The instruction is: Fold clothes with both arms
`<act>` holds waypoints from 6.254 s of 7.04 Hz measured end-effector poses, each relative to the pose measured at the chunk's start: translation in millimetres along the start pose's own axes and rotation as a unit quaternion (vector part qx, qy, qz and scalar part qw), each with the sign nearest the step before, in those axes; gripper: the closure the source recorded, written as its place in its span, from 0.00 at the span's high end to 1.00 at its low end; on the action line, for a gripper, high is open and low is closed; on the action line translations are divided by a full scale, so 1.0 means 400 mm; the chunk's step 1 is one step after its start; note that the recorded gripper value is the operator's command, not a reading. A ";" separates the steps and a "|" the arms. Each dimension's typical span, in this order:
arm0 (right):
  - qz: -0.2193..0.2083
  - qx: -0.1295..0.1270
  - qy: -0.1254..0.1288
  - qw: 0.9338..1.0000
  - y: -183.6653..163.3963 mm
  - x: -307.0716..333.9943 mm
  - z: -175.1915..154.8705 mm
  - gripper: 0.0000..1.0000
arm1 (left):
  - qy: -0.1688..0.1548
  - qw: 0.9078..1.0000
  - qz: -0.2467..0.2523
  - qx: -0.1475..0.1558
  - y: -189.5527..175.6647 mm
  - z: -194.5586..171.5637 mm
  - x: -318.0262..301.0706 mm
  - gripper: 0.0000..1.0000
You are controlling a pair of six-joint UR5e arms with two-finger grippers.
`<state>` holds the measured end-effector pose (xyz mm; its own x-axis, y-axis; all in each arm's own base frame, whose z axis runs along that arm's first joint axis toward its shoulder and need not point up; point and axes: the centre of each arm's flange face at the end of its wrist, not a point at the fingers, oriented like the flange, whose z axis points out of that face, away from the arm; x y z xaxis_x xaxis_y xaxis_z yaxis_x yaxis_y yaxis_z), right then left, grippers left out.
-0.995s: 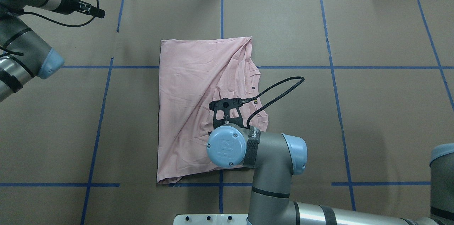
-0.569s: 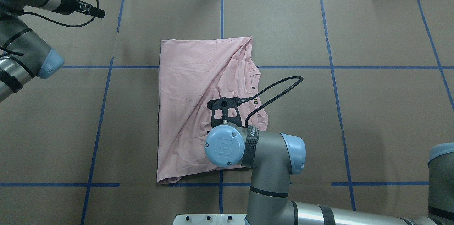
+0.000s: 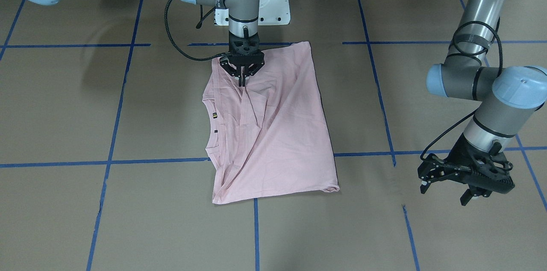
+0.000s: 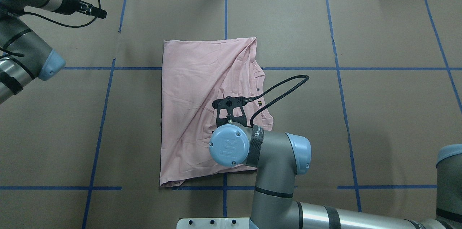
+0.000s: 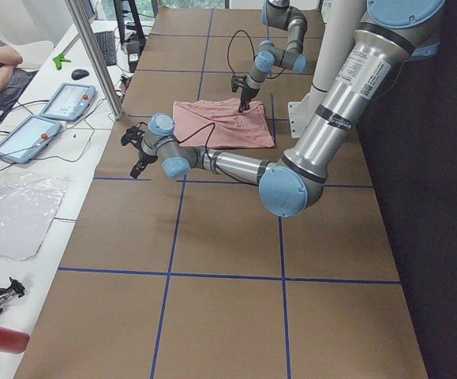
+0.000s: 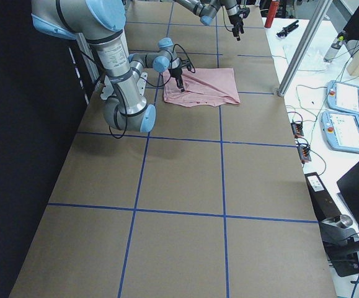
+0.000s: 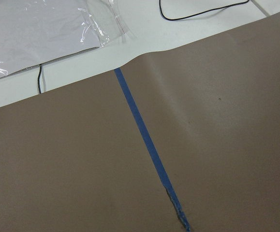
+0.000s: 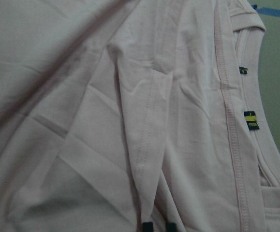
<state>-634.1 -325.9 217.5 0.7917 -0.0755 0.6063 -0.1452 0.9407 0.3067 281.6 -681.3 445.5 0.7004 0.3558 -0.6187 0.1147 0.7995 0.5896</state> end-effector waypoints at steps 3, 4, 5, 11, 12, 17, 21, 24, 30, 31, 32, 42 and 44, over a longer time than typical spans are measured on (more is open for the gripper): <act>0.001 -0.001 0.000 1.000 -0.008 -0.013 -0.001 0.32 | 0.000 1.000 0.000 0.000 -0.001 0.000 0.001 1.00; 0.001 -0.001 0.002 1.000 -0.007 -0.013 0.005 0.29 | 0.000 1.000 0.000 0.000 0.000 0.000 0.001 1.00; 0.003 -0.002 0.005 1.000 -0.005 -0.013 0.013 0.04 | 0.000 1.000 0.000 0.000 0.001 0.001 0.000 1.00; 0.024 0.010 0.007 1.000 -0.078 0.039 0.002 0.00 | 0.000 1.000 -0.001 -0.002 0.017 -0.002 -0.008 1.00; 0.025 0.011 0.011 1.000 -0.070 0.090 0.006 0.00 | 0.000 1.000 -0.001 -0.003 0.018 -0.002 -0.008 1.00; 0.023 0.009 0.030 0.999 -0.034 0.202 0.039 0.12 | -0.001 1.000 -0.001 -0.003 0.020 -0.002 -0.010 1.00; 0.031 0.012 0.009 0.999 -0.053 0.221 -0.016 1.00 | 0.008 1.000 -0.003 -0.005 0.018 -0.007 -0.001 1.00; 0.046 -0.003 -0.050 0.998 -0.029 0.324 -0.168 1.00 | 0.064 0.996 -0.064 -0.012 0.112 -0.090 0.102 1.00; 0.138 0.002 -0.116 0.984 -0.007 0.376 -0.214 0.98 | 0.088 0.956 -0.267 -0.091 0.531 -0.234 0.729 0.88; 0.142 0.001 -0.115 0.983 -0.007 0.376 -0.213 0.98 | 0.083 0.945 -0.297 -0.105 0.597 -0.230 0.800 0.87; 0.145 0.001 -0.115 0.983 -0.007 0.377 -0.211 0.98 | 0.079 0.937 -0.317 -0.119 0.654 -0.234 0.859 0.87; 0.146 0.001 -0.114 0.983 -0.005 0.376 -0.209 0.98 | 0.067 0.930 -0.315 -0.179 0.791 -0.279 1.012 0.63; 0.146 0.001 -0.115 0.983 -0.006 0.375 -0.210 0.98 | 0.070 0.929 -0.313 -0.183 0.798 -0.282 1.026 0.60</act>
<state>-465.1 -311.8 246.1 0.5615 0.1254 0.8179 -0.3479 0.9326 0.0959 526.2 -225.5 321.4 0.4749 -0.1954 -0.8581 0.2042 0.9729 -0.1085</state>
